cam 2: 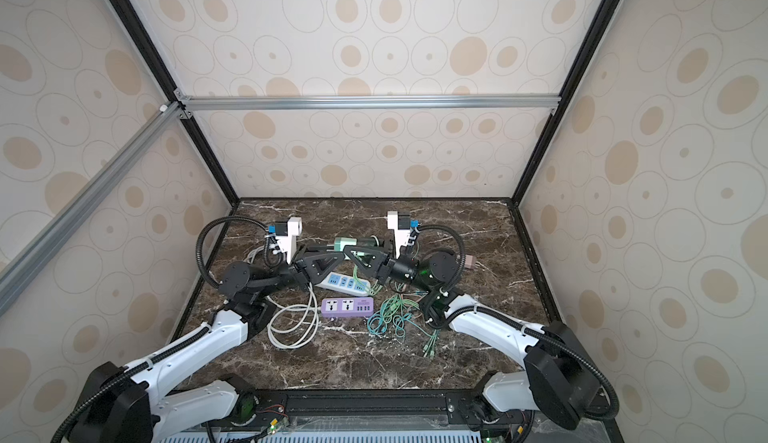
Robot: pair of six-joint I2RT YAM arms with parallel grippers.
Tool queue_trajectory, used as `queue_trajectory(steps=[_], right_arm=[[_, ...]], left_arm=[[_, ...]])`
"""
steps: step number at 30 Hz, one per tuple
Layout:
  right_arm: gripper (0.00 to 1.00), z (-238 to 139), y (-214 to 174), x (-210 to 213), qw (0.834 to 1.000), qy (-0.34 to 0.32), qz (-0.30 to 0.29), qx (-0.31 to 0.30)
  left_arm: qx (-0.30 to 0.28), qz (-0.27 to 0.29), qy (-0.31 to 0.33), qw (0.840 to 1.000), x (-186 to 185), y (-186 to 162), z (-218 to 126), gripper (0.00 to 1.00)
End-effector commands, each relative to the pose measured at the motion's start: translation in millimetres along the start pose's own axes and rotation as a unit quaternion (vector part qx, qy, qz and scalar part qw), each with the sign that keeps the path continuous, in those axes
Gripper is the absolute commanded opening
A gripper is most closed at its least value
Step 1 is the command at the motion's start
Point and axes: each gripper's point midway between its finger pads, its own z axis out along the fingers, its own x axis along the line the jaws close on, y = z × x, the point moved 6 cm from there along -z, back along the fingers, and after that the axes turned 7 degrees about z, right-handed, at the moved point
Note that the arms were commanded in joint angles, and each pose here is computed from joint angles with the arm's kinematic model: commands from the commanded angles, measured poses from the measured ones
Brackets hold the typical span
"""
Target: Insert the plug
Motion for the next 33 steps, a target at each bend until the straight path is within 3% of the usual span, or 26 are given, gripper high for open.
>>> queue_trajectory(steps=[1,9,15,20,25,29,31,33], right_arm=[[0.32,3,12,14,1.0,0.021,-0.015,-0.004],[0.12,-1,10,15,1.0,-0.003,-0.026,0.013],[0.01,-3,11,9,0.997,-0.056,-0.035,0.028],[0.0,-8,17,1,0.99,-0.117,-0.061,0.053],[0.0,-9,20,-8,0.973,-0.177,-0.103,0.109],[0.0,-6,21,-24,0.957,-0.217,-0.125,0.149],[0.0,-2,20,-33,0.948,-0.234,-0.133,0.172],[0.0,2,18,-42,0.936,-0.242,-0.153,0.207]], left_arm=[[-0.002,0.02,-0.025,0.999,-10,6,2,0.0],[0.009,0.025,-0.008,1.0,-4,6,5,0.0],[0.034,0.019,0.021,0.999,9,-4,6,0.28],[0.074,0.016,0.063,0.995,21,-21,0,0.5],[0.102,0.022,0.135,0.985,34,-37,-16,0.58],[0.112,0.02,0.229,0.967,50,-48,-38,0.63],[0.118,0.014,0.289,0.95,62,-53,-52,0.65],[0.127,0.0,0.368,0.921,79,-60,-70,0.65]])
